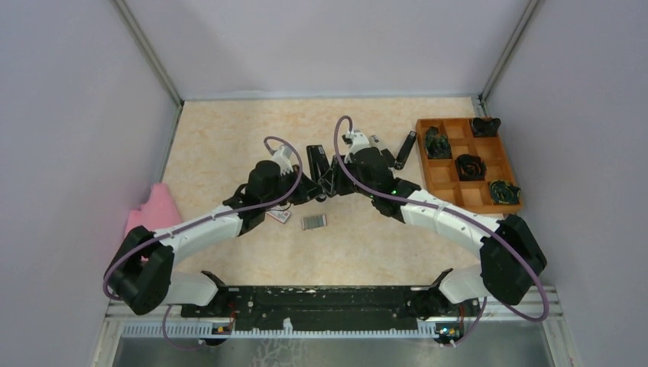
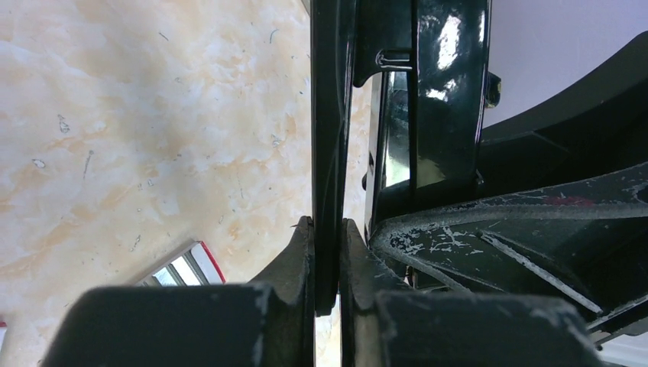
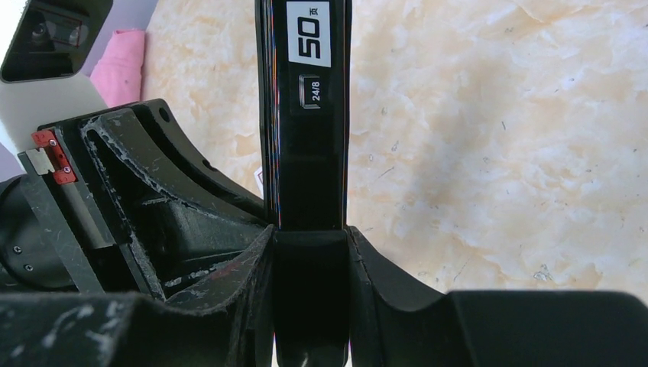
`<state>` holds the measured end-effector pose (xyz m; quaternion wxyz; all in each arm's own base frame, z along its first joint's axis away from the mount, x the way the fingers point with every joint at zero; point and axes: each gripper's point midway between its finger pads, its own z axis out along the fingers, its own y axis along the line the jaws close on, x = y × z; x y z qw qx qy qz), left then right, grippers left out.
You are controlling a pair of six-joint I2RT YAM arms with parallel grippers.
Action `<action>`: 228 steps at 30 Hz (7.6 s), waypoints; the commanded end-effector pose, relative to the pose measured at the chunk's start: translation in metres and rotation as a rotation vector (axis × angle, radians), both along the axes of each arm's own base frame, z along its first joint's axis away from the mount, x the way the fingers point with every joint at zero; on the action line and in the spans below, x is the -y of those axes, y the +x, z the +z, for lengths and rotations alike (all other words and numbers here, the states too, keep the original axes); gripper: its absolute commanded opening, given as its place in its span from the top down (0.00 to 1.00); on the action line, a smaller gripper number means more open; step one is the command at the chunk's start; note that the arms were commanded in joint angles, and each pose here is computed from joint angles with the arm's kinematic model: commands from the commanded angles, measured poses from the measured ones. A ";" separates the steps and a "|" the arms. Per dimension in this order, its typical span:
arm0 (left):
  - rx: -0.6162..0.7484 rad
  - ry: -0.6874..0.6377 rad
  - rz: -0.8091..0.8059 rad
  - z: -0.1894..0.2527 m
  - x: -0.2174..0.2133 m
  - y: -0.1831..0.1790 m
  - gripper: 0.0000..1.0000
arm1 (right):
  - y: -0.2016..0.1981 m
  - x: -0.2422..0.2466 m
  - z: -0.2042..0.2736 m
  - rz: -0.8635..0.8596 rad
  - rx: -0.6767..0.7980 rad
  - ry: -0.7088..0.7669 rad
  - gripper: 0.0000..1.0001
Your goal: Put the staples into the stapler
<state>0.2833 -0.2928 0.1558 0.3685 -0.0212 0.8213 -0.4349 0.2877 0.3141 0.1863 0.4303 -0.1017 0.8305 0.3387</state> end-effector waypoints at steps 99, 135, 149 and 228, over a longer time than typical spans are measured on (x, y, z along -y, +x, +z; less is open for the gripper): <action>0.043 -0.320 -0.109 0.020 0.029 -0.018 1.00 | 0.048 0.027 0.016 -0.016 -0.216 0.051 0.31; 0.052 -0.251 -0.087 0.007 0.030 -0.015 0.66 | 0.080 0.014 -0.010 -0.053 -0.160 -0.080 1.00; -0.017 -0.085 0.111 -0.031 -0.022 -0.008 0.32 | 0.115 0.046 -0.043 -0.157 -0.092 -0.355 1.00; 0.009 0.072 0.090 -0.022 -0.096 -0.034 0.03 | 0.183 0.171 -0.096 -0.194 -0.131 -0.635 0.83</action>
